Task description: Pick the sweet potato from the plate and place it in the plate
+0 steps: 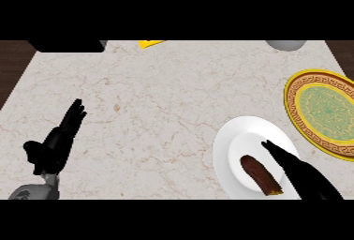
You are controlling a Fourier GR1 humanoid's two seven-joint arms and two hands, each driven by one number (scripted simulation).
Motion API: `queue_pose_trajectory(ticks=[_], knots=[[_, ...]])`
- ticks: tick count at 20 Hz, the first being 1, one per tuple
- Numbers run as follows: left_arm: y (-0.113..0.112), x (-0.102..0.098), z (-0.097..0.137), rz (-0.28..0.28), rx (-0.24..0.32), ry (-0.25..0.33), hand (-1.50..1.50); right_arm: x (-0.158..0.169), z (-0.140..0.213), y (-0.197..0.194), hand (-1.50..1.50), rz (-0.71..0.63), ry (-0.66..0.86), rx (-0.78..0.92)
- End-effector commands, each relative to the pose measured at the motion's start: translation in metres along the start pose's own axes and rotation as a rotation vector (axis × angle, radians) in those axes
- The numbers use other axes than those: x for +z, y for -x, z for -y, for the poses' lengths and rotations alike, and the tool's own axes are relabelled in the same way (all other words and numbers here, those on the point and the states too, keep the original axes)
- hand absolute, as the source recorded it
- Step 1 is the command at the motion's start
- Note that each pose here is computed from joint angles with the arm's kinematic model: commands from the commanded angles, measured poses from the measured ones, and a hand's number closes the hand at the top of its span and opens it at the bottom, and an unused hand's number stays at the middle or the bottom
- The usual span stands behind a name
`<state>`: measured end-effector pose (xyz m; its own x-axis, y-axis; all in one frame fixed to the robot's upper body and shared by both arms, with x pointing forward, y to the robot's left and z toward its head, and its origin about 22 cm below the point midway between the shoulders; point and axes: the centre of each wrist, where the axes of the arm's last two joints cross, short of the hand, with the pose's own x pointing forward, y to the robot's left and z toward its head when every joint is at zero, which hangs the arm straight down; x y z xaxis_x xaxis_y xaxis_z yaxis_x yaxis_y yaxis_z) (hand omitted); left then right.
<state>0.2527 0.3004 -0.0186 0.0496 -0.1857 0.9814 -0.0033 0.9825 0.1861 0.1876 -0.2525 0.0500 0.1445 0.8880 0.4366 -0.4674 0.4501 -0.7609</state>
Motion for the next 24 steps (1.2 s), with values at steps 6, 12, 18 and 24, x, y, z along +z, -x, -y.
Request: queue_pose_trajectory(ticks=[6, 12, 18, 24], knots=[[0.004, 0.012, -0.005, 0.004, -0.005, -0.015, 0.00, -0.029, -0.021, 0.008, -1.50, -0.042, -0.005, 0.064], [0.005, 0.002, -0.007, 0.009, -0.001, 0.004, 0.00, -0.050, -0.045, 0.010, -1.50, -0.067, -0.013, 0.083], [0.003, -0.001, 0.003, -0.012, 0.000, 0.002, 0.00, -0.056, -0.063, 0.019, 1.50, 0.033, -0.112, 0.097], [0.015, 0.006, -0.006, 0.010, 0.003, 0.002, 0.00, -0.066, -0.059, 0.015, 1.50, 0.078, -0.065, 0.070]])
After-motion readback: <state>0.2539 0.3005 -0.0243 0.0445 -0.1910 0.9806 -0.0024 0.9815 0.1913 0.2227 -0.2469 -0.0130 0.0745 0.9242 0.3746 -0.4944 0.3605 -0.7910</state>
